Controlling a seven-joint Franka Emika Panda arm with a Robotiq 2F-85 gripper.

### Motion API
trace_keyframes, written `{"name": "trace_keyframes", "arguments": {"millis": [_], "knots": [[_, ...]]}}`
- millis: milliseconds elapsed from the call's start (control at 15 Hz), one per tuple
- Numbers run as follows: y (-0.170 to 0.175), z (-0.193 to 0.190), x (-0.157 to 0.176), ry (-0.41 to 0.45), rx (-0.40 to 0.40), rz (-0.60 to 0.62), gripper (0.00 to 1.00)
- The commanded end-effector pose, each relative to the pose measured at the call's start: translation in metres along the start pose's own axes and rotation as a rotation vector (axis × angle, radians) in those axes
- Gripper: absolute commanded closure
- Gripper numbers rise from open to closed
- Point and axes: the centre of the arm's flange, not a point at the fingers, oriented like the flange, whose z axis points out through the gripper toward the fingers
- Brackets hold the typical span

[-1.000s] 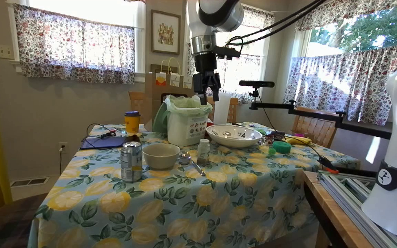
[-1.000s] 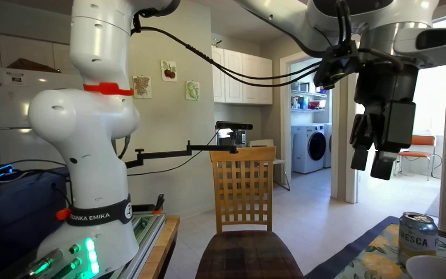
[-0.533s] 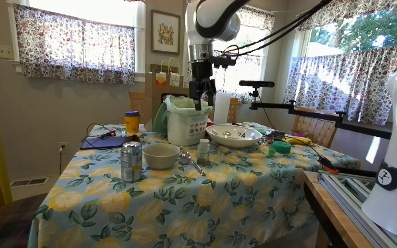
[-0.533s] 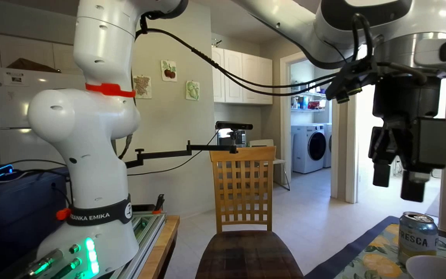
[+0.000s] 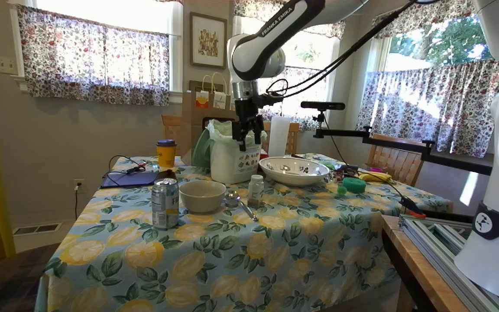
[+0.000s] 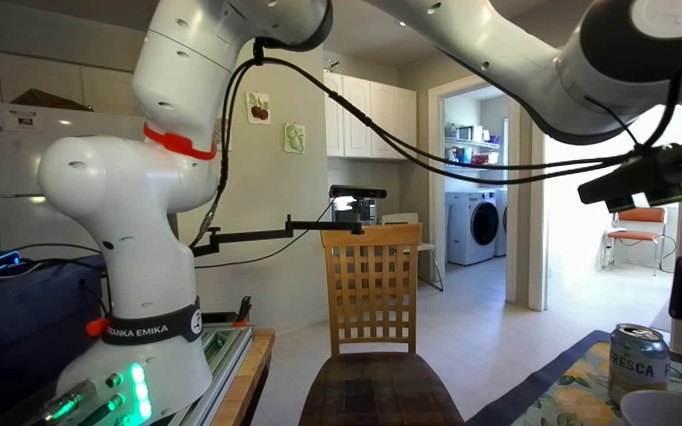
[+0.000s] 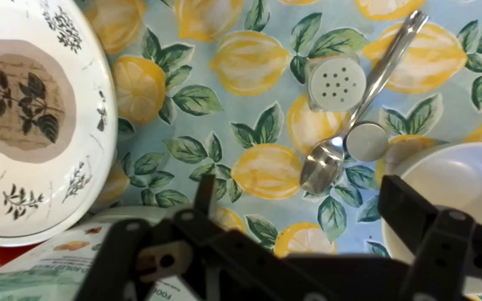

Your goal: Put some of the contents of the clear glass container into the bowl on the left

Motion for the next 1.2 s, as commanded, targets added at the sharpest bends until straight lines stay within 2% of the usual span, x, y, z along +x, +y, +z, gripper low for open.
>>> {"name": "trace_keyframes", "arguments": {"millis": [0,333,867,933,1000,1133], "knots": [[0.005,0.021,0.021,-0.058,-0.002,-0.031,0.0],[-0.011,0.043,-0.003,-0.129,-0.003,-0.09,0.0],[-0.034,0.057,-0.028,-0.21,0.008,-0.158,0.0],[-0.032,0.042,-0.029,-0.188,-0.046,-0.143,0.0],[-0.035,0.058,-0.016,-0.196,-0.007,-0.129,0.0],[-0.034,0.051,-0.016,-0.189,-0.027,-0.138,0.0]]}}
